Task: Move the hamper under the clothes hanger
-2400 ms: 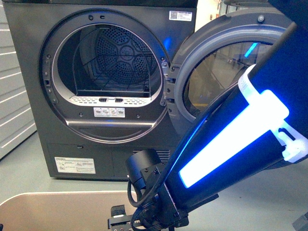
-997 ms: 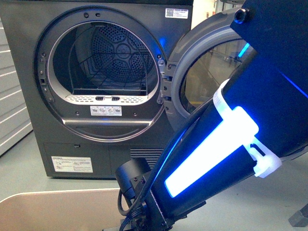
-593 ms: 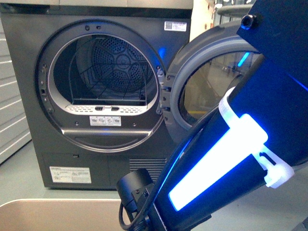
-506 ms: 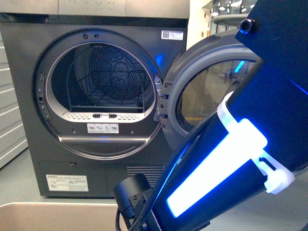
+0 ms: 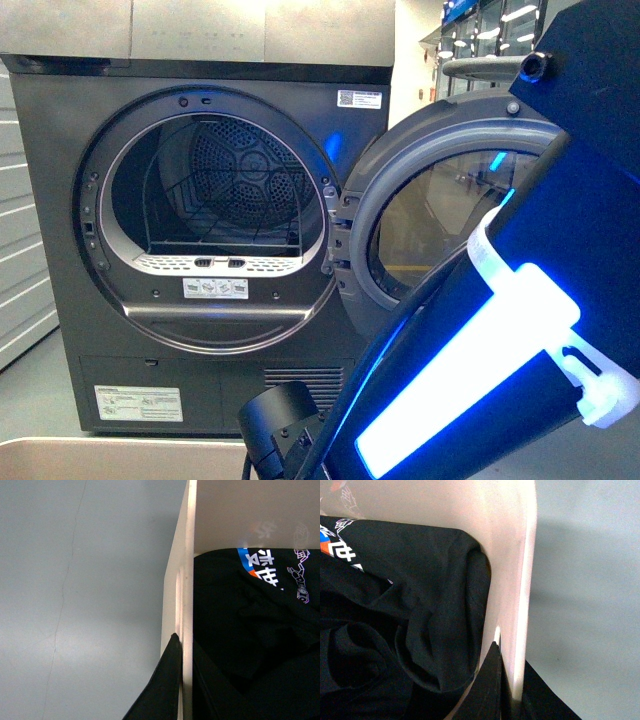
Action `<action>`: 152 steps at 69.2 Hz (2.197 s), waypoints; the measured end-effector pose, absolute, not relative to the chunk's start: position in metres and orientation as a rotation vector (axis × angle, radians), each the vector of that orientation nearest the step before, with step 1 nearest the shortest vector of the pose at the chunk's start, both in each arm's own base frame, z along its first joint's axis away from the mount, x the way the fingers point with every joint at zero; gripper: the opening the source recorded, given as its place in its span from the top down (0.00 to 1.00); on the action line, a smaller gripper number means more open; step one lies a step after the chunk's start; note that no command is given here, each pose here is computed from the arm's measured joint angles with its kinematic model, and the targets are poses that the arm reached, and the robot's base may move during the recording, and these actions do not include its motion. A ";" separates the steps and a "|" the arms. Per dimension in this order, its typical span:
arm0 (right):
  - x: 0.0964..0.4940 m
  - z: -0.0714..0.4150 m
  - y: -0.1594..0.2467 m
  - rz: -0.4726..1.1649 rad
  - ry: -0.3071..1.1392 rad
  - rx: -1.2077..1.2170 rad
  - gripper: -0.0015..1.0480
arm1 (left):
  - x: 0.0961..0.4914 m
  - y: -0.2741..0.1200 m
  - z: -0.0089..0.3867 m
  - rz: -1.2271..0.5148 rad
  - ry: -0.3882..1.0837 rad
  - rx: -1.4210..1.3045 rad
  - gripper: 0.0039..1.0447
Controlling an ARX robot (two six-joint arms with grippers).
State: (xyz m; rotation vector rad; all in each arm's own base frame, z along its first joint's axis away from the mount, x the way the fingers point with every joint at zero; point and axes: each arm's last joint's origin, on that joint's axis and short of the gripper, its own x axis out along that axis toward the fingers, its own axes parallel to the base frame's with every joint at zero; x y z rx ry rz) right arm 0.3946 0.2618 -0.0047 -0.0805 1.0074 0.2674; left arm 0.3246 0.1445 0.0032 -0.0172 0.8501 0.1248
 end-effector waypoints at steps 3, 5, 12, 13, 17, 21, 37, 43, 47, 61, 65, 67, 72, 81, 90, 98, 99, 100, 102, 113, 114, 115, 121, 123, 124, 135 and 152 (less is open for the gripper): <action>0.395 -0.005 0.262 0.271 1.000 -0.076 0.97 | 0.324 0.144 0.002 0.131 0.854 -0.014 0.96; 0.395 -0.005 0.262 0.275 0.993 -0.072 0.97 | 0.324 0.144 0.001 0.135 0.857 -0.011 0.96; 0.394 -0.005 0.261 0.276 0.992 -0.073 0.97 | 0.324 0.144 0.001 0.135 0.857 -0.011 0.96; 0.394 -0.005 0.261 0.276 0.991 -0.073 0.97 | 0.324 0.144 0.001 0.135 0.856 -0.011 0.96; 0.394 -0.005 0.261 0.277 0.991 -0.073 0.97 | 0.324 0.144 0.001 0.136 0.856 -0.010 0.96; 0.394 -0.005 0.261 0.277 0.991 -0.073 0.97 | 0.324 0.144 0.001 0.136 0.856 -0.010 0.96; 0.395 -0.004 0.262 0.278 0.989 -0.073 0.97 | 0.324 0.144 0.001 0.136 0.856 -0.010 0.96; 0.395 -0.003 0.262 0.279 0.987 -0.072 0.97 | 0.324 0.144 0.001 0.136 0.856 -0.010 0.96; 0.395 -0.002 0.262 0.279 0.986 -0.072 0.97 | 0.324 0.144 0.001 0.136 0.856 -0.010 0.96; 0.395 0.001 0.262 0.281 0.979 -0.070 0.97 | 0.324 0.144 0.001 0.137 0.856 -0.010 0.96; 0.395 0.002 0.262 0.282 0.978 -0.071 0.97 | 0.324 0.144 0.001 0.136 0.856 -0.010 0.96; 0.395 0.002 0.262 0.282 0.978 -0.071 0.97 | 0.324 0.144 0.001 0.137 0.856 -0.010 0.96; 0.395 0.002 0.262 0.283 0.978 -0.072 0.97 | 0.324 0.144 0.001 0.137 0.856 -0.010 0.96; 0.395 0.002 0.262 0.283 0.978 -0.072 0.97 | 0.324 0.144 0.001 0.137 0.856 -0.010 0.96; 0.394 0.001 0.264 0.289 0.979 -0.073 0.97 | 0.323 0.146 0.001 0.144 0.857 -0.013 0.96; 0.388 0.002 0.273 0.320 0.982 -0.076 0.97 | 0.320 0.152 0.001 0.179 0.863 -0.012 0.96; 0.388 0.002 0.274 0.322 0.982 -0.078 0.97 | 0.320 0.152 0.001 0.180 0.864 -0.012 0.96; 0.387 0.002 0.274 0.322 0.982 -0.079 0.97 | 0.320 0.152 0.001 0.181 0.864 -0.011 0.96; 0.387 0.002 0.274 0.321 0.981 -0.079 0.97 | 0.320 0.152 0.001 0.181 0.863 -0.010 0.96; 0.399 0.003 0.258 0.269 0.972 -0.068 0.97 | 0.325 0.141 0.000 0.126 0.853 -0.008 0.96; 0.399 0.004 0.257 0.265 0.970 -0.069 0.97 | 0.326 0.140 0.000 0.118 0.851 -0.010 0.96; 0.400 0.004 0.256 0.261 0.969 -0.071 0.97 | 0.326 0.140 0.001 0.116 0.850 -0.009 0.96; 0.400 0.003 0.256 0.267 0.972 -0.068 0.97 | 0.325 0.139 -0.001 0.118 0.855 -0.010 0.96; 0.399 0.003 0.257 0.270 0.972 -0.069 0.97 | 0.325 0.140 -0.001 0.121 0.854 -0.010 0.96; 0.399 0.003 0.258 0.272 0.972 -0.070 0.97 | 0.325 0.141 -0.001 0.123 0.854 -0.009 0.96; 0.396 0.003 0.262 0.287 0.976 -0.071 0.97 | 0.323 0.143 -0.001 0.139 0.862 -0.010 0.96; 0.395 0.004 0.263 0.290 0.973 -0.073 0.97 | 0.323 0.144 -0.001 0.142 0.861 -0.011 0.96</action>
